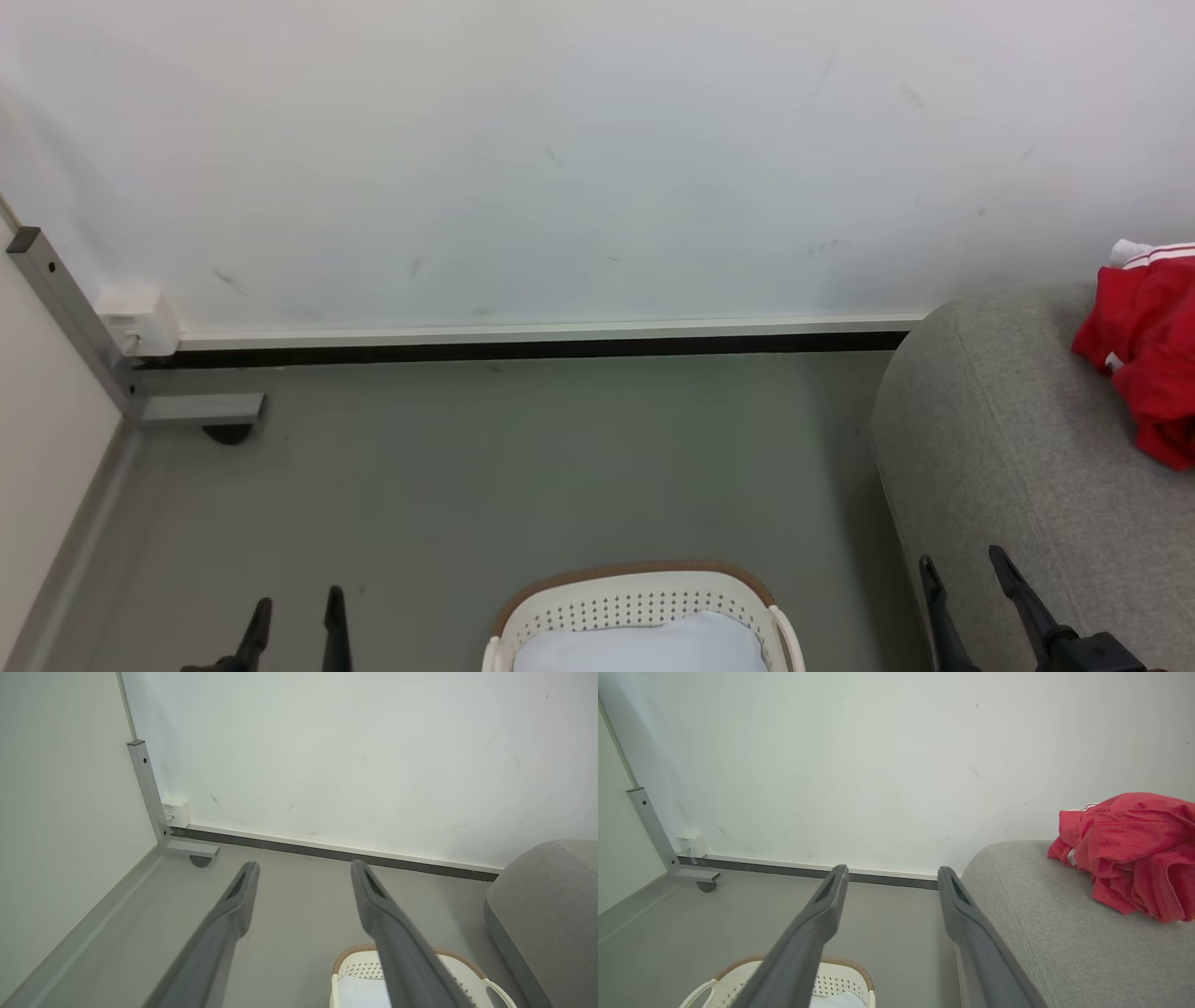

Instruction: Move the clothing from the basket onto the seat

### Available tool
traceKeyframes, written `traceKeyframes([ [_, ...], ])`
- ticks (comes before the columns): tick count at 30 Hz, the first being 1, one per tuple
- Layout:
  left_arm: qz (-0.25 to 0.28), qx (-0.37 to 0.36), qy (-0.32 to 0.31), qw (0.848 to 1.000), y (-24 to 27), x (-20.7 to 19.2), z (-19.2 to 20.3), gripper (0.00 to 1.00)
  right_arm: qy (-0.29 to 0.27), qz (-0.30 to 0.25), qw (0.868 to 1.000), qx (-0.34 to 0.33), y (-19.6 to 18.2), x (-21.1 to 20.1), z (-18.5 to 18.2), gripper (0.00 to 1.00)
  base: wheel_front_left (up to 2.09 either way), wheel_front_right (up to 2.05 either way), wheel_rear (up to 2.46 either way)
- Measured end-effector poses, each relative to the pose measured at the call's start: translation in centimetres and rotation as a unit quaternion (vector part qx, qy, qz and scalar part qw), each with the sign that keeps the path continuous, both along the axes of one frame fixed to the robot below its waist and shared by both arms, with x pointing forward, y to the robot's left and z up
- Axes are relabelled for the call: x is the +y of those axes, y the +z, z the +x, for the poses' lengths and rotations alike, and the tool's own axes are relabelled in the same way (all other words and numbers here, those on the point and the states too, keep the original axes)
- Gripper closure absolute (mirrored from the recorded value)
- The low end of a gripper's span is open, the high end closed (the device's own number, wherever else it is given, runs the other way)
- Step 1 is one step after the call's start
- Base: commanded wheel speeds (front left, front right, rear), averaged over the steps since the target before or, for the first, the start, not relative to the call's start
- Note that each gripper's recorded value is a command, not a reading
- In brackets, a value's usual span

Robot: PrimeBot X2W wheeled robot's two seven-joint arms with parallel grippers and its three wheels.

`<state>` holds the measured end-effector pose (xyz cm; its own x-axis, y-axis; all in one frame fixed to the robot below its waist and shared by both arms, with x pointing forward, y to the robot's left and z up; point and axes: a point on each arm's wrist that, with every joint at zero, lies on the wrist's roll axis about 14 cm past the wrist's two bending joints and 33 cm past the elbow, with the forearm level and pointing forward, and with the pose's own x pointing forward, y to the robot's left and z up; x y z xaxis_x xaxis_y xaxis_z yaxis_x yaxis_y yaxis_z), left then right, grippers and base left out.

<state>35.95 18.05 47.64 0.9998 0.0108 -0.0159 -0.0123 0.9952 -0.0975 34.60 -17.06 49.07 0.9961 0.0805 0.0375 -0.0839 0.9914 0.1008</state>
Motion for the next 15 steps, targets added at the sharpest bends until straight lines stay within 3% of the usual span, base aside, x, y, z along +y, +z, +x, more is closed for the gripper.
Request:
traceKeyframes([
  [15, 0.001, 0.010, -0.022, 1.000, -0.6, -1.3, 0.3, 0.00, -0.020, 0.001, 1.000, 0.005, -0.3, -1.3, -0.4, 0.00, 0.00, 0.00, 0.00],
])
